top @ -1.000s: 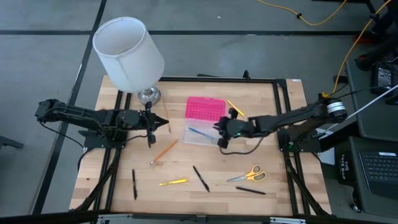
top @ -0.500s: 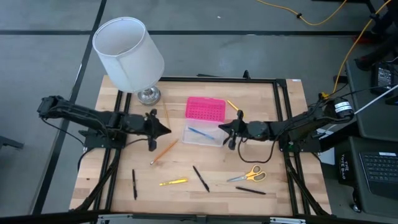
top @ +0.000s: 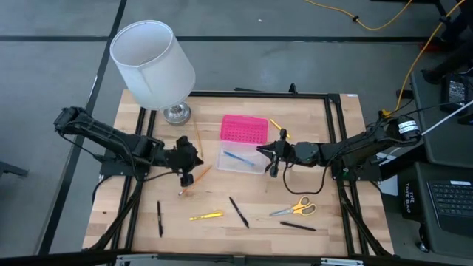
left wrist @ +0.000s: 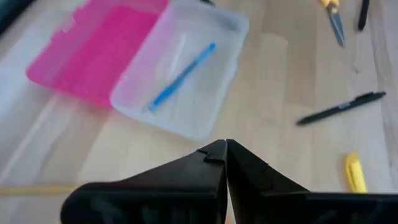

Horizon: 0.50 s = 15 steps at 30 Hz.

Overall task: Pick & place school supplies into a supply box
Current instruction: Put the orange pencil into the transparent supply box

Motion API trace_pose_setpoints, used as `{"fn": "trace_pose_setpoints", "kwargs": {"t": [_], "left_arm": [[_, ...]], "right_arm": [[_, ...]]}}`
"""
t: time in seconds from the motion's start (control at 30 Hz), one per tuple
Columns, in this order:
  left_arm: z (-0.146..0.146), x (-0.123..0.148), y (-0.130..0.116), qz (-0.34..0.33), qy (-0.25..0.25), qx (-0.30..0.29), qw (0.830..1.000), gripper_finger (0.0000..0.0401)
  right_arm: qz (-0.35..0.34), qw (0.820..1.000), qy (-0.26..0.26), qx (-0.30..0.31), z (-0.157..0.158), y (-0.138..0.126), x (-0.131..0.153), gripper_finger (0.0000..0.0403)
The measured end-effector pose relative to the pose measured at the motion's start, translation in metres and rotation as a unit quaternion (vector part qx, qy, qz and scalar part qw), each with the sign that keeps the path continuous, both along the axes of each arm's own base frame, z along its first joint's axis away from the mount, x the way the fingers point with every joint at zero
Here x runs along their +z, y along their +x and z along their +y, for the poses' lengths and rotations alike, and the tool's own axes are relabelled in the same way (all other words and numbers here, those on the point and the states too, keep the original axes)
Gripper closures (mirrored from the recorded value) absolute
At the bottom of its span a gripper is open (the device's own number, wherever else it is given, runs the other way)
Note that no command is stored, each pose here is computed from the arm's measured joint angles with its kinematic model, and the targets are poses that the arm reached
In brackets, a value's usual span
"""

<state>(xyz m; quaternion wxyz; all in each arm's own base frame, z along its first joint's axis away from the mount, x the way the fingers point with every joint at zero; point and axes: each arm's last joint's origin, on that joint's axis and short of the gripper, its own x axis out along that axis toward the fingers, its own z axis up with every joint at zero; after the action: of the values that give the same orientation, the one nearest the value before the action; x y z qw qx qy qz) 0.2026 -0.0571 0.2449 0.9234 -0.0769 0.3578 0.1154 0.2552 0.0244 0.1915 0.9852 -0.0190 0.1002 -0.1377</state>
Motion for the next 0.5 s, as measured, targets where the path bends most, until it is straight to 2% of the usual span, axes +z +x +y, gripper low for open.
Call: {"fn": "trace_pose_setpoints", "kwargs": {"t": [0.3,0.5], "left_arm": [[-0.025,0.001,0.007,0.082,-0.053,0.037,0.994,0.0398],[-0.029,-0.005,0.01,0.109,-0.077,0.024,0.991,0.0398]], "right_arm": [[0.006,1.0,-0.002,0.0,0.0,0.0,-0.001,0.0359],[0.005,1.0,-0.001,0.0,0.0,0.0,-0.001,0.0359]]}}
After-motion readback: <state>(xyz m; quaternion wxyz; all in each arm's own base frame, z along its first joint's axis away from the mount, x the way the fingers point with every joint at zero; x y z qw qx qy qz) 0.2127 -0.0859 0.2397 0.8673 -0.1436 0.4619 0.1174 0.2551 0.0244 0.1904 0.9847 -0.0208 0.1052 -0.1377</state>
